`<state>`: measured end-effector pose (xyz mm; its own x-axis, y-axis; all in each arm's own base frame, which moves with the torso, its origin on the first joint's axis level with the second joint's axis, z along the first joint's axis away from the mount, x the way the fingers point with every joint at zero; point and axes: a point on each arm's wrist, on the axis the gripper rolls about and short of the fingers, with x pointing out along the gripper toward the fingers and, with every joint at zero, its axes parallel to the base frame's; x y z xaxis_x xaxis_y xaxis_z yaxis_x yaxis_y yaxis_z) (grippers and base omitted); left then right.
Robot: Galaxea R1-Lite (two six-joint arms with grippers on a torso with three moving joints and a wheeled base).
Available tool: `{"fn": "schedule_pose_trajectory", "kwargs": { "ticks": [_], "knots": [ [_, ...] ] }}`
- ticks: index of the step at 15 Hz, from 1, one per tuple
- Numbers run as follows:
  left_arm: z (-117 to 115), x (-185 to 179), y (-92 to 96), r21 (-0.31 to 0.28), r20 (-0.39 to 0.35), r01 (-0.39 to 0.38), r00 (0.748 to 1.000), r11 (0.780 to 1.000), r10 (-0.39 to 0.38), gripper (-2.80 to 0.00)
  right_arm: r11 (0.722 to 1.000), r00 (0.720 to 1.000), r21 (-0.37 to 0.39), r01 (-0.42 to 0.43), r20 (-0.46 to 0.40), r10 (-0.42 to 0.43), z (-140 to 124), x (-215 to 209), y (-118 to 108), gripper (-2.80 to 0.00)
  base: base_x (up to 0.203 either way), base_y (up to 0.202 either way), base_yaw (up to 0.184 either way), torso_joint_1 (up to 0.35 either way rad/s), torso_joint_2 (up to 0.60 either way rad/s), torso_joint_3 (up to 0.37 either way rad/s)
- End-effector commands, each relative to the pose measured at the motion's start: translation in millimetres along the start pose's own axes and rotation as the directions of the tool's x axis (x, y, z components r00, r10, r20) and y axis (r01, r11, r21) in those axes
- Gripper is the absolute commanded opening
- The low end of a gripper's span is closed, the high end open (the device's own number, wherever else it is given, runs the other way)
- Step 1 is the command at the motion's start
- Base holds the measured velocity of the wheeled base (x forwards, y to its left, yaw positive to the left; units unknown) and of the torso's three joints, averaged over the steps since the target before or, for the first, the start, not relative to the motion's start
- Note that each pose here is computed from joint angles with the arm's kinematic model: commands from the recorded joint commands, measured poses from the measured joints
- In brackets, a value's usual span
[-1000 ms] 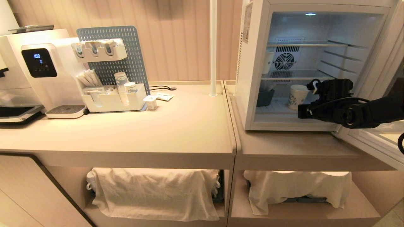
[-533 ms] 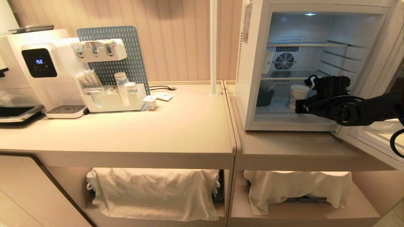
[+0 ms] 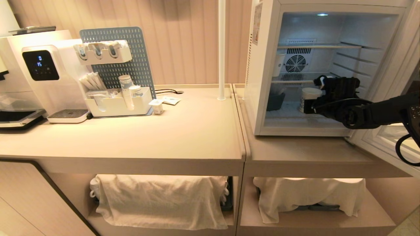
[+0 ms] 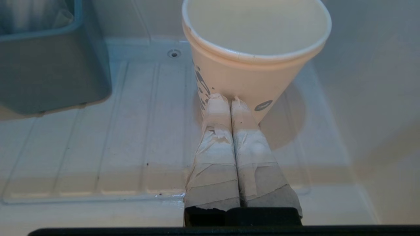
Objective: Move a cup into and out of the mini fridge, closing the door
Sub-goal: Take the paper cup out of the freezer
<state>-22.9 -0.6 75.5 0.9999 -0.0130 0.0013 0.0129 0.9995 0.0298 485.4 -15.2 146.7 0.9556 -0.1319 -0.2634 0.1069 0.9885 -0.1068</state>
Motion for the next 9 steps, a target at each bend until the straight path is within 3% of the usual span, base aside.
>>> {"fn": "schedule_pose_trajectory", "kwargs": {
  "ticks": [1, 2, 3, 9],
  "knots": [
    [0.0, 0.0, 0.0, -0.001, 0.000, -0.001, 1.000, 1.000, 0.001, -2.80, 1.000, 1.000, -0.001, 0.000, 0.000, 0.000, 0.4, -1.3, 0.0, -2.80, 0.000, 0.000, 0.000, 0.000, 0.00, 0.000],
    [0.0, 0.0, 0.0, -0.001, 0.000, -0.001, 1.000, 1.000, 0.001, -2.80, 1.000, 1.000, -0.001, 0.000, 0.000, 0.000, 0.4, -1.3, 0.0, -2.05, 0.000, 0.000, 0.000, 0.000, 0.00, 0.000],
    [0.0, 0.0, 0.0, 0.001, 0.000, -0.001, 1.000, 1.000, 0.001, -2.80, 1.000, 1.000, -0.004, -0.002, -0.002, 0.002, 1.1, -2.2, -0.1, 0.00, 0.000, 0.000, 0.000, 0.000, 0.00, 0.000],
    [0.0, 0.0, 0.0, 0.001, 0.000, -0.001, 1.000, 1.000, 0.001, -2.80, 1.000, 1.000, -0.012, 0.000, -0.019, 0.000, 2.8, -12.3, -2.9, 0.00, 0.000, 0.000, 0.000, 0.000, 0.00, 0.000]
  ]
}}
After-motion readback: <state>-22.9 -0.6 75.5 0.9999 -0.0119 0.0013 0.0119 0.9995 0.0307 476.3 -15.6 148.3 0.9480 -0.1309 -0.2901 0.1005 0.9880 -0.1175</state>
